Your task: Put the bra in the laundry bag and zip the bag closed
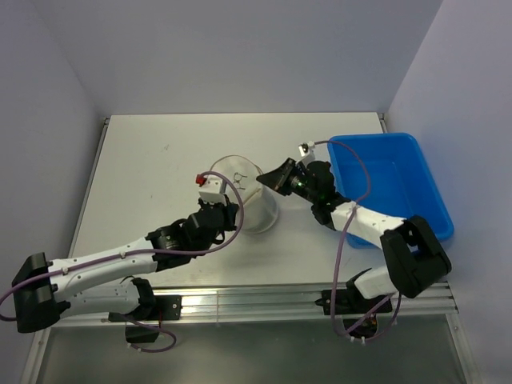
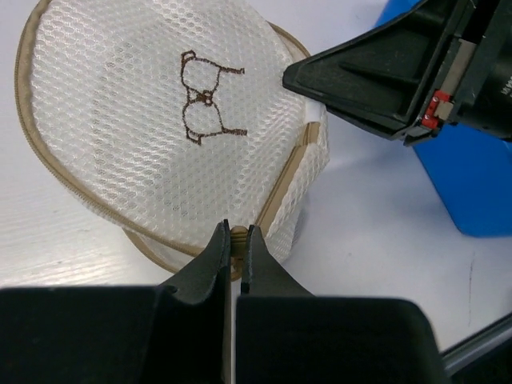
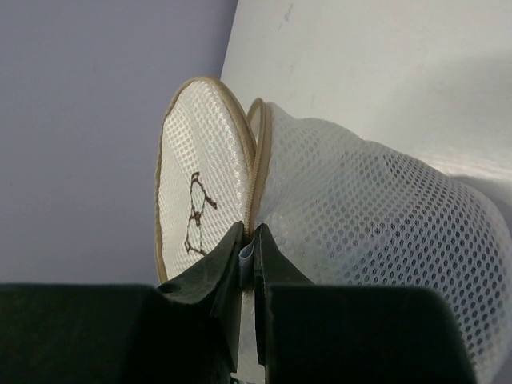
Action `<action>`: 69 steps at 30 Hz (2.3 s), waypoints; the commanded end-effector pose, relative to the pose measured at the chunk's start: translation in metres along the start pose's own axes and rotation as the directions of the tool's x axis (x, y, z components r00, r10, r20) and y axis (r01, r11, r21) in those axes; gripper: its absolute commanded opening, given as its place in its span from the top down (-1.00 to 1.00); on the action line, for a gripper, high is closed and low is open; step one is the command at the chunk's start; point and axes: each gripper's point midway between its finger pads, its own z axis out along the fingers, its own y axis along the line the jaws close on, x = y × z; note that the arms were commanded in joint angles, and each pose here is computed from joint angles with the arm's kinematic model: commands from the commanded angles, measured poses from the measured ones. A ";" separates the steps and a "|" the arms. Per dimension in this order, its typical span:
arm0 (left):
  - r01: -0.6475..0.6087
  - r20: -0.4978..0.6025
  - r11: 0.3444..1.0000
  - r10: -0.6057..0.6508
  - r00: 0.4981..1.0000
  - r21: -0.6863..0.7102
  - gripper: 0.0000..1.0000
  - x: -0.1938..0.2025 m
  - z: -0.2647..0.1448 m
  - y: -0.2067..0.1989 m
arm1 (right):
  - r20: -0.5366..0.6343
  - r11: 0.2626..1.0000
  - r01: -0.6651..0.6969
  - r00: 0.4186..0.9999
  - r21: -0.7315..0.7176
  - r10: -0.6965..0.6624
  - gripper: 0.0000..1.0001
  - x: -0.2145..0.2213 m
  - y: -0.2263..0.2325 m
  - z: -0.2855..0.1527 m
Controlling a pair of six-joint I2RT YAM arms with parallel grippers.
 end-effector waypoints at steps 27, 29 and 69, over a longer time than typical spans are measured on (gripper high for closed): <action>0.002 0.151 0.998 -0.011 0.988 0.059 1.00 -0.043 0.012 -0.029 | 0.111 0.995 0.072 0.991 0.073 -0.079 -0.59 -0.008 0.032 -0.044; 0.014 0.152 0.996 -0.026 0.988 0.084 1.00 -0.043 0.011 -0.032 | 0.129 0.997 0.035 0.991 0.070 -0.044 -0.65 -0.002 0.039 -0.043; 0.044 0.093 0.990 -0.032 0.995 -0.135 1.00 0.003 -0.029 0.061 | 0.197 0.974 0.121 0.967 0.191 -0.159 1.00 -0.058 -0.005 0.016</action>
